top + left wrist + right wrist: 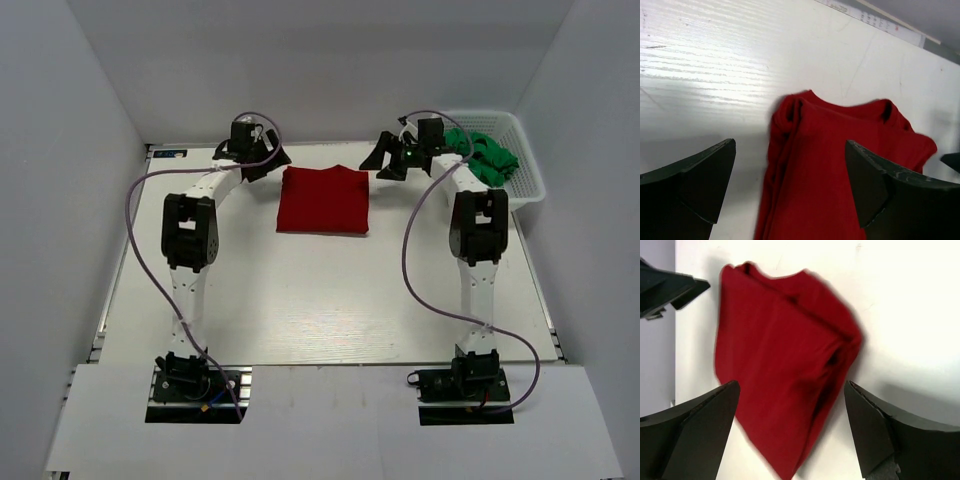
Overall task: Fold and stack the t-shirts
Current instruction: Fold the long partially folded tshirt into a neat square
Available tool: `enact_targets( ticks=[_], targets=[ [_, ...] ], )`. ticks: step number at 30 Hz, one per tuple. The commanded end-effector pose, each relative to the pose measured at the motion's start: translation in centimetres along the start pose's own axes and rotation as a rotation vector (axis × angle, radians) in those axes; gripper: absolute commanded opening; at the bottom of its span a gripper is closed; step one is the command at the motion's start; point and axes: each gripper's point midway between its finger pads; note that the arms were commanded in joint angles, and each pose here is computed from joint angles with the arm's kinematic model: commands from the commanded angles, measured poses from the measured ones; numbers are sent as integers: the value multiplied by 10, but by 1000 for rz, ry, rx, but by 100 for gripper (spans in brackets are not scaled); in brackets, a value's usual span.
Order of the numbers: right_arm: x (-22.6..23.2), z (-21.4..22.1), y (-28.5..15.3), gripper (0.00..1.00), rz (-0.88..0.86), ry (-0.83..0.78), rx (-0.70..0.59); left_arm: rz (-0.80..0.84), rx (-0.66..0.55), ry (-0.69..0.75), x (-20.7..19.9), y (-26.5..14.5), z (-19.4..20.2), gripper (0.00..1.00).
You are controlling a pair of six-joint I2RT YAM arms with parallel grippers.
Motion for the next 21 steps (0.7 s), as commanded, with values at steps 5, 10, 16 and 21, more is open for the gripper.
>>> enact_targets(
  ticks=[5,10,16,21],
  targets=[
    [83,-30,-86,90,35,-203,-77,47,68,238,-32,-66,11,100],
    [80,18,-116,90,174,-178,-33,-47,182,308,-1,-68,51,100],
    [103,20,-175,90,304,-219,-133,-140,221,326,23,-56,71,93],
    [111,16,-210,90,412,-234,-190,-164,265,406,31,-41,93,80]
  ],
)
Point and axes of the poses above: each gripper's point midway between its finger pads, its own y axis out along the fingers, its own x axis along the line the jaws close on, z = x × y, and after that the axes turned 15 degrees about -y, right-handed
